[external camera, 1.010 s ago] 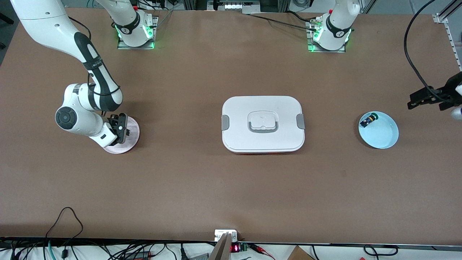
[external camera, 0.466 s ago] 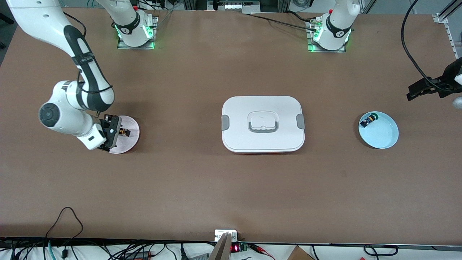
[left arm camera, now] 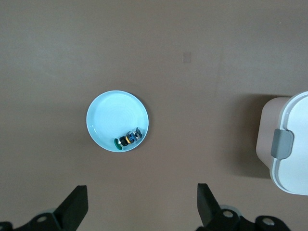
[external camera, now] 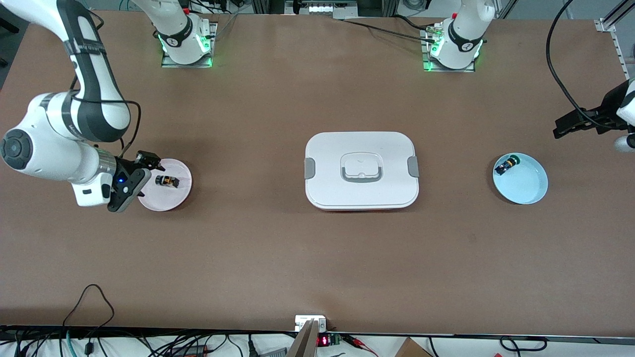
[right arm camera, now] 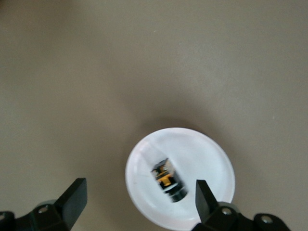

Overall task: Transfer orange switch to right arm and place
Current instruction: 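Open the right gripper and lift it away from the plate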

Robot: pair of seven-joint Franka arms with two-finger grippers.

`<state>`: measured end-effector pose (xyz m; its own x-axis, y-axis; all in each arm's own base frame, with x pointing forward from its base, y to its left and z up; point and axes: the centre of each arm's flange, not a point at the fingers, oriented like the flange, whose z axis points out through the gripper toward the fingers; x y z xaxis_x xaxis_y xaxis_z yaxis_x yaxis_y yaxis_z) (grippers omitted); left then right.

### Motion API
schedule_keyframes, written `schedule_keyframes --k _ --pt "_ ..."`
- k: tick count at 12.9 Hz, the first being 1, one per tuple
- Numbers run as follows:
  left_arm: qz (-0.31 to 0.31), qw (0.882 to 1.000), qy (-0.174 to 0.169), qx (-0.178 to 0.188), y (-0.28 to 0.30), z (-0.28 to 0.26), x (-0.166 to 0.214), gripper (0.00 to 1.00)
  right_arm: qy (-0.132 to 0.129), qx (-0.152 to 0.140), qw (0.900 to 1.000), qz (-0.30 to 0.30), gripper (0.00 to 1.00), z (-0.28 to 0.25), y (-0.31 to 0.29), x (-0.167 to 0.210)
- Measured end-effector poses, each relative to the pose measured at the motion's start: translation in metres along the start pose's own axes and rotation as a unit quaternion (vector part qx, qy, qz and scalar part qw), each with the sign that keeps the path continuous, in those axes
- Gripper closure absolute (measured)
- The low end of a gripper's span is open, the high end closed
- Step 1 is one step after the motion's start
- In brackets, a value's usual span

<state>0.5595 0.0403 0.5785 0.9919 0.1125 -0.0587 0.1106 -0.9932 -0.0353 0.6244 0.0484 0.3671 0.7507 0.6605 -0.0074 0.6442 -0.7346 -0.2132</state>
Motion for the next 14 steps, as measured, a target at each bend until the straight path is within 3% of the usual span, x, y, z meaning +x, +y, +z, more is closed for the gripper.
schedule_keyframes --k 2,4,6,7,9,10,12,14 --pt "-0.001 1.000 -0.001 0.000 0.003 0.000 0.000 0.00 -0.017 0.014 0.992 0.127 0.00 -0.020 -0.022 0.006" --pt "-0.001 1.000 -0.002 0.000 0.003 0.001 0.000 0.00 -0.034 0.023 0.972 0.232 0.00 -0.044 -0.042 0.009" --pt "-0.001 1.000 -0.003 0.000 0.003 0.002 0.000 0.00 -0.050 0.014 0.962 0.267 0.00 -0.081 -0.056 0.008" --pt "-0.001 1.000 -0.003 0.000 0.003 0.002 0.000 0.00 -0.054 -0.008 0.961 0.269 0.00 -0.106 -0.058 0.005" --pt "-0.001 1.000 -0.004 0.000 0.003 0.002 0.000 0.00 -0.036 -0.067 0.957 0.279 0.00 -0.160 -0.048 -0.005" --pt "-0.001 1.000 -0.004 0.000 0.003 0.002 0.000 0.00 -0.023 -0.083 0.952 0.293 0.00 -0.183 -0.038 -0.015" --pt "-0.002 1.000 -0.005 0.000 0.003 0.002 0.000 0.00 -0.012 -0.090 0.936 0.340 0.00 -0.209 -0.020 -0.038" --pt "-0.003 1.000 -0.005 -0.001 0.003 0.002 0.000 0.00 -0.035 -0.083 0.923 0.373 0.00 -0.205 -0.017 -0.048"
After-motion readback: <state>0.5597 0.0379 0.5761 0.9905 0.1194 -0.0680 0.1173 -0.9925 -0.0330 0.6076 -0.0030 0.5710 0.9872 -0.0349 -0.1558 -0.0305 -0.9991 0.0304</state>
